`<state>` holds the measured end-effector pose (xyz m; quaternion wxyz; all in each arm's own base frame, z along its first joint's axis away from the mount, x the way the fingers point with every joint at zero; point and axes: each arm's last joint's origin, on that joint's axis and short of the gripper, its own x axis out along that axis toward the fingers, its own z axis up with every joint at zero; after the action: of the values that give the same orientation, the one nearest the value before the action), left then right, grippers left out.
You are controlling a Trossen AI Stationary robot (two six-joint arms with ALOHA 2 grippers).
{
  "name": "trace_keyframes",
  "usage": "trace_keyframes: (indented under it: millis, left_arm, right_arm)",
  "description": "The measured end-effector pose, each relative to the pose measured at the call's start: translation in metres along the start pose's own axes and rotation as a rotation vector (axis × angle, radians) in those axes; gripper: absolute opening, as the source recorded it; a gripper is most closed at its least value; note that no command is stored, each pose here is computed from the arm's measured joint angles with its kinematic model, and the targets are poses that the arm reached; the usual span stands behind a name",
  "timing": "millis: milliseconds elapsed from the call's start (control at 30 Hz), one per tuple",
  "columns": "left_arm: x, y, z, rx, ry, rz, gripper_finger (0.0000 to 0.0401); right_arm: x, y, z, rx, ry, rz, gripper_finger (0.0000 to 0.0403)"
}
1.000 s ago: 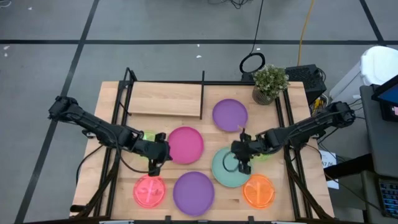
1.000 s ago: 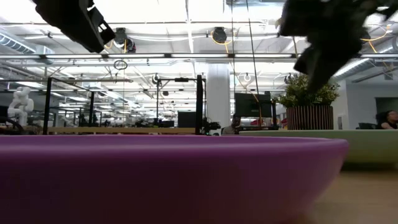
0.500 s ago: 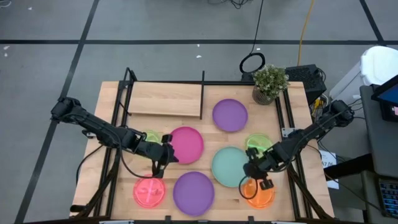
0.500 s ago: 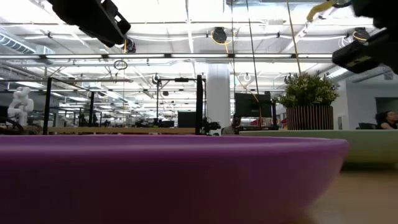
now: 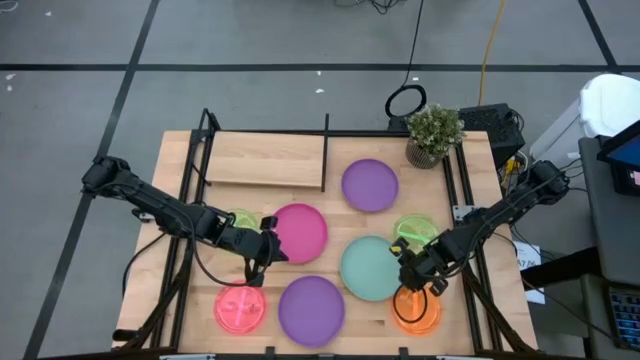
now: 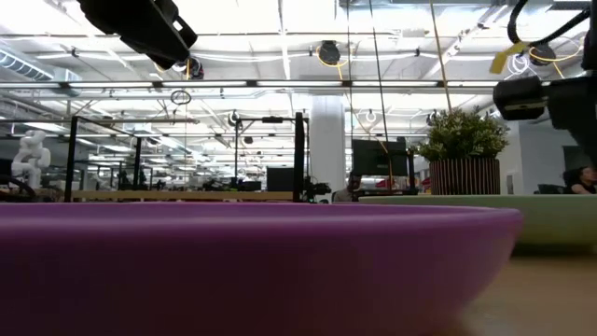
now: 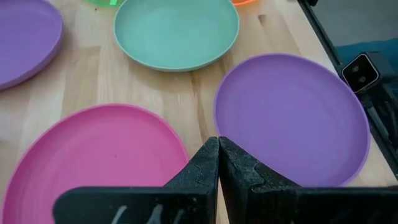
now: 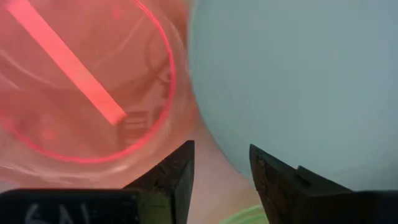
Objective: Place and stack plates onto a shelf
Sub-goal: Put the blue plate on the shelf
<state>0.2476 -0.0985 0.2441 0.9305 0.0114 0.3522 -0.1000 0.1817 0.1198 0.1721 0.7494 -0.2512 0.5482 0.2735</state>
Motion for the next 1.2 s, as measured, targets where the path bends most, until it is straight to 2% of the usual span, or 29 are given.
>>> trace_keyframes:
  millis: [467,667,800,1200]
  left_arm:
    - [0.000,0.000,0.000,0.006,-0.001,0.000,0.0015]
    - [0.000,0.000,0.000,0.010,-0.002,0.001,0.0015]
    - [0.000,0.000,0.000,0.011,-0.005,0.017,0.0015]
    - [0.000,0.000,0.005,0.010,-0.057,0.020,0.0015]
  right_arm:
    - [0.022,0.002,-0.020,-0.212,0.021,-0.056,0.0095]
    - [0.022,0.001,-0.020,-0.288,0.023,-0.080,0.0048]
    - [0.022,0.000,-0.014,-0.320,-0.028,-0.105,0.0009]
    - [0.018,-0.007,0.001,-0.374,-0.121,-0.283,0.0002]
